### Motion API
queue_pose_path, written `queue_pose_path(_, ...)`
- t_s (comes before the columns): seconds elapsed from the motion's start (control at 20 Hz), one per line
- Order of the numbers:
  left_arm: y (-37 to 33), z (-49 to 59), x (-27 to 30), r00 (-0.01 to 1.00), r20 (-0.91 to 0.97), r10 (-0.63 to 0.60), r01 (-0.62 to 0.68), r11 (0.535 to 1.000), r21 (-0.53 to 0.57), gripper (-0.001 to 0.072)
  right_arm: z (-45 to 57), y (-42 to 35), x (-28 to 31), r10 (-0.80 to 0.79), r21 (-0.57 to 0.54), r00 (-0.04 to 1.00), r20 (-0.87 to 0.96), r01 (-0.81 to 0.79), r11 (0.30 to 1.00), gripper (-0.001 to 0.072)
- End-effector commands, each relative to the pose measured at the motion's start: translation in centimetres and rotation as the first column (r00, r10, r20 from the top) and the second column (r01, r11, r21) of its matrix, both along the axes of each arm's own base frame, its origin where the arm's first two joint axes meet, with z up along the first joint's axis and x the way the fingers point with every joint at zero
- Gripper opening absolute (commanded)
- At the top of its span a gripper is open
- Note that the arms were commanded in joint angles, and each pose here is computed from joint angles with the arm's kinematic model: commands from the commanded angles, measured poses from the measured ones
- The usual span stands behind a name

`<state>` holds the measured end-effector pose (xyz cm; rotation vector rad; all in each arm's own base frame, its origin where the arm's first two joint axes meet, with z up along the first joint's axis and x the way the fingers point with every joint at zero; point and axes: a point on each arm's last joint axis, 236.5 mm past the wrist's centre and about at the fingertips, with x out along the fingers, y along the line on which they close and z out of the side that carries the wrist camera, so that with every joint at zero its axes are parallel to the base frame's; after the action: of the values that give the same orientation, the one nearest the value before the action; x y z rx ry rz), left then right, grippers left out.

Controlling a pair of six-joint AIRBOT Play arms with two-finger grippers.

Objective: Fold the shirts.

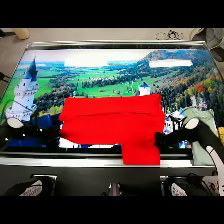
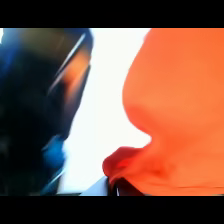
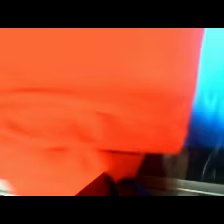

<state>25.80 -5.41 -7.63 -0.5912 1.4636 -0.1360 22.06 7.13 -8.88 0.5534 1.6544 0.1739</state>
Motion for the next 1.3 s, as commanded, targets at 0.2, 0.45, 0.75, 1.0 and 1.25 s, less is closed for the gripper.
queue_pose_path(0.2,2.1,10.5,14.0,0.946,0.319,0.061,-0.075,0.997,0.032,0.002,12.1,-3.0,19.8,-0.117,-0.023,0.87,0.479,0.145,0.989,0.002)
queue_pose_path(0.45,1.7,4.5,20.7,0.978,0.145,0.152,-0.145,0.988,-0.061,0.0024,7.1,-1.9,27.9,-0.265,0.128,0.884,0.385,0.233,0.964,0.0021)
queue_pose_path(0.75,1.4,4.2,23.4,0.975,0.141,0.173,-0.151,0.976,-0.154,0.0676,4.3,-3.2,26.3,-0.098,0.037,0.926,0.366,0.091,0.995,0.0708)
queue_pose_path(1.0,0.6,9.2,21.6,0.976,0.216,0.033,-0.002,0.99,-0.143,0.0667,0.0,-5.7,20.0,0.005,-0.045,0.995,0.096,-0.001,0.999,0.0709)
queue_pose_path(1.25,-4.0,13.7,20.4,0.948,0.31,-0.076,0.118,0.986,-0.12,0.0667,-2.4,-1.0,21.1,-0.031,0.03,0.997,0.069,0.029,0.999,0.0679)
